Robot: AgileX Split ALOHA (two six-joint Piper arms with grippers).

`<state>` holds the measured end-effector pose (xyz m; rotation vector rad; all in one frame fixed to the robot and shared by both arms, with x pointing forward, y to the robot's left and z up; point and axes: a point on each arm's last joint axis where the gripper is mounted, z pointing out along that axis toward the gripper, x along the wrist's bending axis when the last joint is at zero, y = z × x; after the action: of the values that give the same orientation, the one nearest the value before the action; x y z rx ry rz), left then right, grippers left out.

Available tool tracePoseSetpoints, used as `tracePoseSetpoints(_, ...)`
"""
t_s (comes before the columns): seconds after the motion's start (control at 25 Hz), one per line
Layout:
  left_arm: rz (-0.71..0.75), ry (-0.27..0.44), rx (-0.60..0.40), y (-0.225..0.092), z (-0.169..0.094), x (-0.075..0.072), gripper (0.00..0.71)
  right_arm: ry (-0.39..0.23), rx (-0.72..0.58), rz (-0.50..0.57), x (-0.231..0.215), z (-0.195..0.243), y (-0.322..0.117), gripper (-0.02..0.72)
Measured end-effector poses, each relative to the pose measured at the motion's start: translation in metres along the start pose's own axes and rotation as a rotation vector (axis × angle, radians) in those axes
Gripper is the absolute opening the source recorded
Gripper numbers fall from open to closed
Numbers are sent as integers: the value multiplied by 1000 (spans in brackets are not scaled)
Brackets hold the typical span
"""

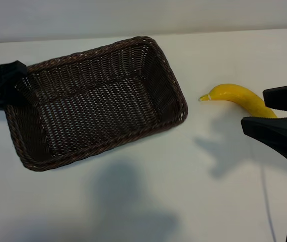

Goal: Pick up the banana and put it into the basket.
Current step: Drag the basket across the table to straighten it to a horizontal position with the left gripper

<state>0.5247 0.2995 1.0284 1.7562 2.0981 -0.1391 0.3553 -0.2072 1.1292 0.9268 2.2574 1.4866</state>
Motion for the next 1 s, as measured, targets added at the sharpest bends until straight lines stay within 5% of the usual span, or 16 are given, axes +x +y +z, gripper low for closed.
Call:
tracePoseSetpoints(0.32,126,-12,78,11,31,9,193,0,0,0,0,0,0,525)
tracePoseSetpoints(0.64,110,-204,37,29,53,-2,193,0,0,0,0,0,0,525)
tracePoseSetpoints(1.0,136,-222,121,36,75,4,193,1,5,2,-1,1,0,525)
